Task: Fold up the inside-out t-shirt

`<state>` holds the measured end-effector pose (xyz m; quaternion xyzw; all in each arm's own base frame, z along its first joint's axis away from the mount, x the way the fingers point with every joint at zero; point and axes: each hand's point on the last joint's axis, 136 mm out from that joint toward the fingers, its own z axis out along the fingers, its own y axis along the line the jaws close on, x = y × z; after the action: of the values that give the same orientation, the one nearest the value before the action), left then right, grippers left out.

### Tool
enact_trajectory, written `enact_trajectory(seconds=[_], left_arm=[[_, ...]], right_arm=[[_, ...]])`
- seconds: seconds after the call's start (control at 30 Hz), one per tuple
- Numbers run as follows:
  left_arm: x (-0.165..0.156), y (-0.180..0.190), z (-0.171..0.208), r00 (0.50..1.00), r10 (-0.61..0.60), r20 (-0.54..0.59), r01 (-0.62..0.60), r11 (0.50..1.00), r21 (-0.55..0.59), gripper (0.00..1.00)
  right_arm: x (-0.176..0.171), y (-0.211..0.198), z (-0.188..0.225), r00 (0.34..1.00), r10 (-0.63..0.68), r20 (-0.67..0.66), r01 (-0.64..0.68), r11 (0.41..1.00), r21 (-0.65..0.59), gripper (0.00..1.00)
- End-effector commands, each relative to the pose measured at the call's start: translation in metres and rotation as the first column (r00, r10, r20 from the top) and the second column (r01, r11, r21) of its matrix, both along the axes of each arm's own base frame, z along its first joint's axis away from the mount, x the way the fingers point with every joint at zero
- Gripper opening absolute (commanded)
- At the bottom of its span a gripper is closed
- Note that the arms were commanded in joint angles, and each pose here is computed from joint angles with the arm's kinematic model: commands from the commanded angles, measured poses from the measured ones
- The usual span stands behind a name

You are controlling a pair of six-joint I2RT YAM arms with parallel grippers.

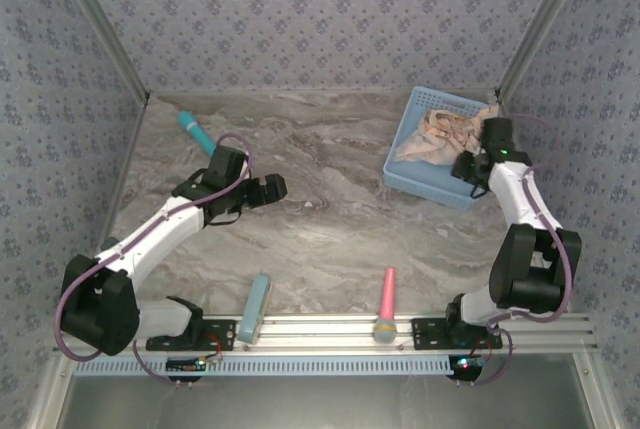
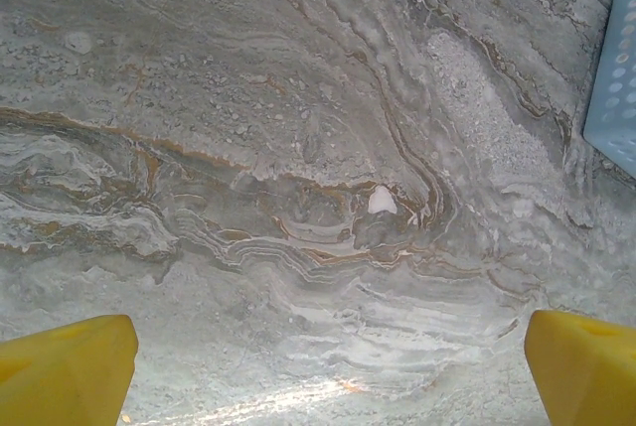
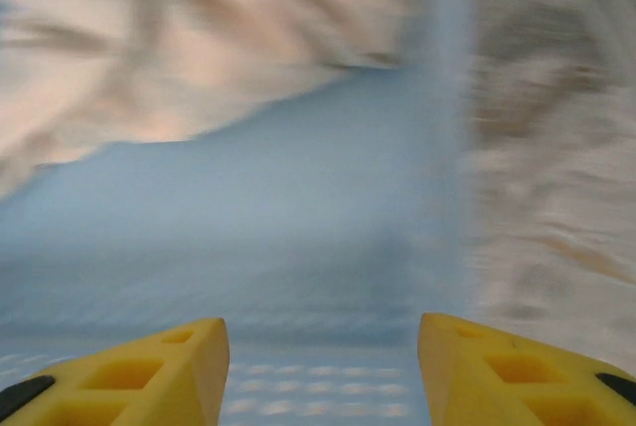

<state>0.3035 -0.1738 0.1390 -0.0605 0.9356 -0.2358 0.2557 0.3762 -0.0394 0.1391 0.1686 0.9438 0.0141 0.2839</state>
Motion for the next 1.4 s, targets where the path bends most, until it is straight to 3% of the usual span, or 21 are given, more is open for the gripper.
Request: enact_trajectory(seconds=[0.0,0.17,0.27,0.47,0.8,0.93,1.07,1.2,1.3,1.37], left_arm=[[0.002,0.001,0.008,1.000,0.005,0.027,-0.005,1.000,0.004,1.00],[-0.003,0.012,0.013,0.998,0.028,0.049,-0.029,0.999,0.032,1.00],[-0.009,0.018,0.013,0.998,0.040,0.052,-0.043,0.998,0.044,1.00],[-0.022,0.031,0.006,0.996,0.077,0.052,-0.080,0.995,0.054,1.00],[-0.029,0.035,-0.002,0.996,0.081,0.037,-0.083,0.994,0.067,1.00],[-0.031,0.036,-0.001,0.996,0.085,0.039,-0.087,0.994,0.063,1.00],[-0.034,0.038,-0.001,0.996,0.086,0.037,-0.089,0.994,0.067,1.00],[-0.036,0.039,-0.004,0.996,0.089,0.028,-0.091,0.994,0.068,1.00],[-0.038,0.040,-0.009,0.996,0.090,0.021,-0.091,0.994,0.068,1.00],[-0.040,0.040,-0.012,0.996,0.089,0.016,-0.090,0.993,0.071,1.00]], right_arm=[[0.019,0.072,0.015,0.994,0.101,0.042,-0.105,0.990,0.091,0.57],[0.066,0.131,0.008,0.987,0.161,0.019,-0.162,0.985,0.063,0.59],[0.074,0.131,-0.005,0.997,0.046,-0.068,-0.045,0.999,0.024,0.59],[0.074,0.159,-0.027,0.995,-0.041,-0.089,0.058,0.980,0.189,0.59],[0.107,0.173,-0.065,0.938,-0.311,-0.152,0.343,0.899,0.273,0.27],[0.128,0.166,-0.065,0.861,-0.490,-0.132,0.504,0.796,0.334,0.11],[0.156,0.148,-0.056,0.731,-0.672,-0.119,0.643,0.620,0.450,0.13],[0.202,0.121,-0.037,0.625,-0.776,-0.079,0.653,0.465,0.597,0.25],[0.248,0.109,-0.013,0.667,-0.743,-0.059,0.549,0.435,0.714,0.41],[0.259,0.103,0.006,0.722,-0.691,-0.024,0.493,0.490,0.719,0.47]])
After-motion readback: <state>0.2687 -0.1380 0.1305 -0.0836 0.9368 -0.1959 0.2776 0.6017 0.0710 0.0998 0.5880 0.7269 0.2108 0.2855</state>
